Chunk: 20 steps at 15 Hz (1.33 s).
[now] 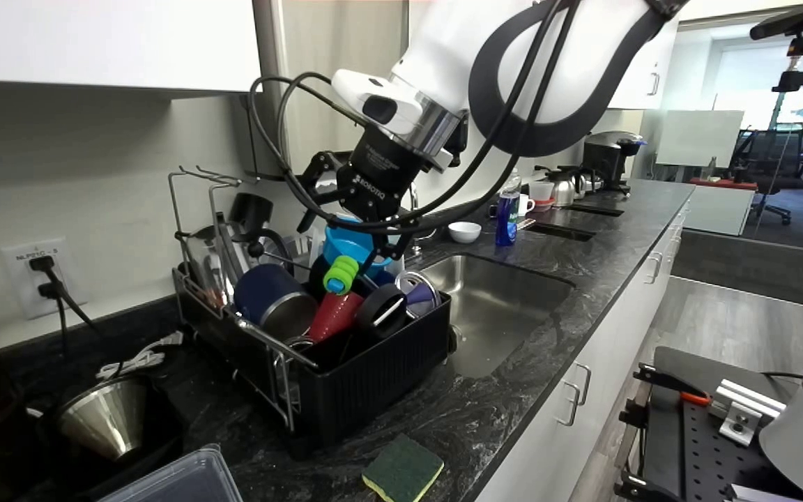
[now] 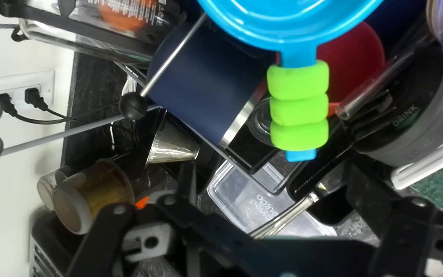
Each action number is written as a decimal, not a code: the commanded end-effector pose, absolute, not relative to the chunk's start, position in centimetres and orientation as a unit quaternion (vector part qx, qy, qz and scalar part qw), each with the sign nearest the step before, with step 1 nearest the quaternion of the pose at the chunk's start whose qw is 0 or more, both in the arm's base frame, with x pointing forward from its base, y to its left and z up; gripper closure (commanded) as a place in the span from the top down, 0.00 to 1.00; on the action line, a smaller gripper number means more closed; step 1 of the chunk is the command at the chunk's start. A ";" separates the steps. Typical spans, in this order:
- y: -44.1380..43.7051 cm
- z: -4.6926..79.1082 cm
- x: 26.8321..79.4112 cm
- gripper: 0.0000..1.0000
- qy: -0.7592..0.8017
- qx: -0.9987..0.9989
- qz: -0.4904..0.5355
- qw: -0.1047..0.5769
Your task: Pick up the light blue object and put it in the sink
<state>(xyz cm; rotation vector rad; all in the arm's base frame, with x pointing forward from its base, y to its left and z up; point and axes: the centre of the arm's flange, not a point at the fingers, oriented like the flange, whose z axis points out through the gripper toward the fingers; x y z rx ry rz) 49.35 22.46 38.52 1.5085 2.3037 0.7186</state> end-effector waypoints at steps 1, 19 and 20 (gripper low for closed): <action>21.6 37.7 49.9 1.00 0.807 0.513 0.250 0.153; 21.0 35.3 50.4 1.00 0.809 0.514 0.234 0.160; 21.1 35.2 50.4 1.00 0.810 0.514 0.234 0.159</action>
